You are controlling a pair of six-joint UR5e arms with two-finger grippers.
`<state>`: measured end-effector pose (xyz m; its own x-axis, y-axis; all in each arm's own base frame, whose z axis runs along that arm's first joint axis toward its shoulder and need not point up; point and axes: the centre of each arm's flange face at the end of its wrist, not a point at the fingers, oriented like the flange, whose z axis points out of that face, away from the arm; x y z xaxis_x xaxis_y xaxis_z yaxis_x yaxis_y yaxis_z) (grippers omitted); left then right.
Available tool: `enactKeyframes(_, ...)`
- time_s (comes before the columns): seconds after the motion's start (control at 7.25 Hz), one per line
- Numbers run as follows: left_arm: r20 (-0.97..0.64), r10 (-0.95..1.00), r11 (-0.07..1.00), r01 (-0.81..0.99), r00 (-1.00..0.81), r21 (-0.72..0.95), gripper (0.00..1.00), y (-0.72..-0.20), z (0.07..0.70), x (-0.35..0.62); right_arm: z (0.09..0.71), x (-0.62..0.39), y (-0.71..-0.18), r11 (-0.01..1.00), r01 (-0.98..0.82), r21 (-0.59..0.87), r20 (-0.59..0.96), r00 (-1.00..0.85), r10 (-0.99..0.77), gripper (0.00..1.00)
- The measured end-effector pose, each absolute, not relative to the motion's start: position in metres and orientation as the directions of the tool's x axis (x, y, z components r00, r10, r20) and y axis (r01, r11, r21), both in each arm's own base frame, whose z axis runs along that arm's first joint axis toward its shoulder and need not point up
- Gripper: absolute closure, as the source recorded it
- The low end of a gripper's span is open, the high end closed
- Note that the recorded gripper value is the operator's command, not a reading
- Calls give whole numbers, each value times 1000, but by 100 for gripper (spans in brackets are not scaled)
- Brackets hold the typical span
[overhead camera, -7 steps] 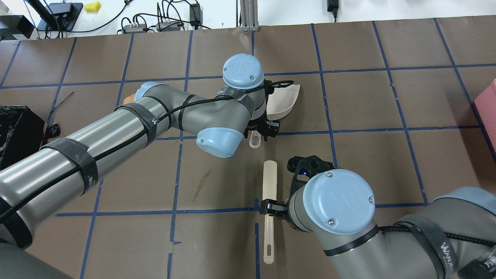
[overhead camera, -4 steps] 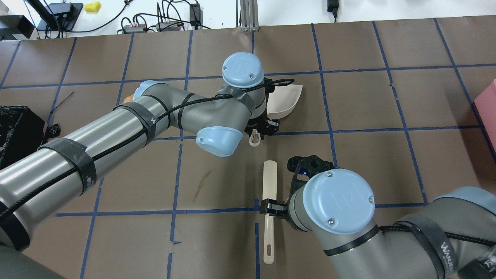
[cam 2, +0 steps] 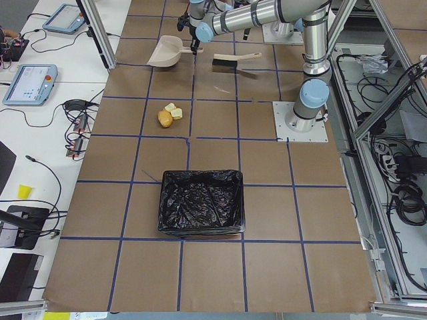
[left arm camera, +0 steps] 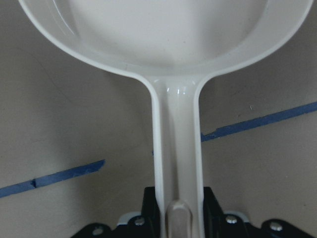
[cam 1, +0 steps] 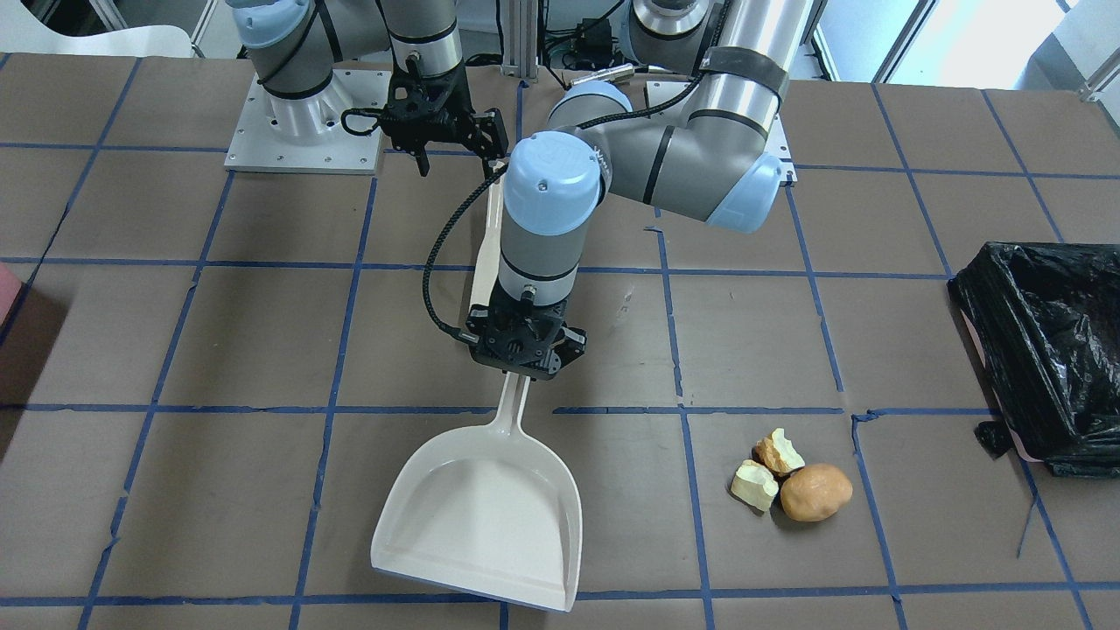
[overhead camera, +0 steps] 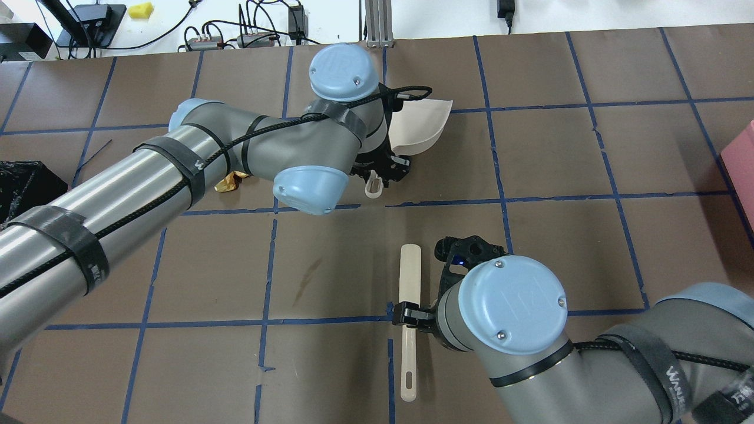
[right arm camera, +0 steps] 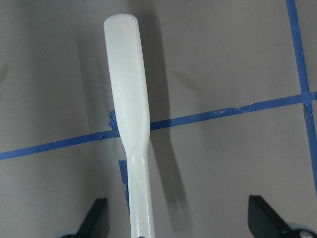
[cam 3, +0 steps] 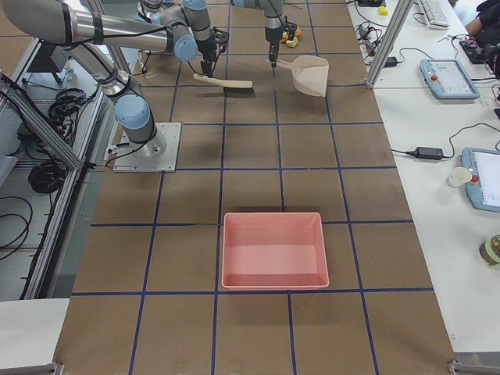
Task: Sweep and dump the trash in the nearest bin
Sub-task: 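Place the dustpan beside the trash pile with the left gripper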
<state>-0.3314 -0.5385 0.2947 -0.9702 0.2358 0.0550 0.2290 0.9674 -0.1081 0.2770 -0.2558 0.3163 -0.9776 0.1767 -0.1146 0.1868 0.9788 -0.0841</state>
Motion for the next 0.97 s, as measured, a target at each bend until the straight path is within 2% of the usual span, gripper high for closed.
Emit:
enactKeyframes(0.55,14,412,910,411,-911,-54,100,-563,360,-174,286,311,-251,986,146,-83,-106,-985,137,1)
enactKeyframes(0.97,10,586,810,586,-810,-16,100,-552,386,-77,263,328,-238,986,114,-121,-53,-993,109,3)
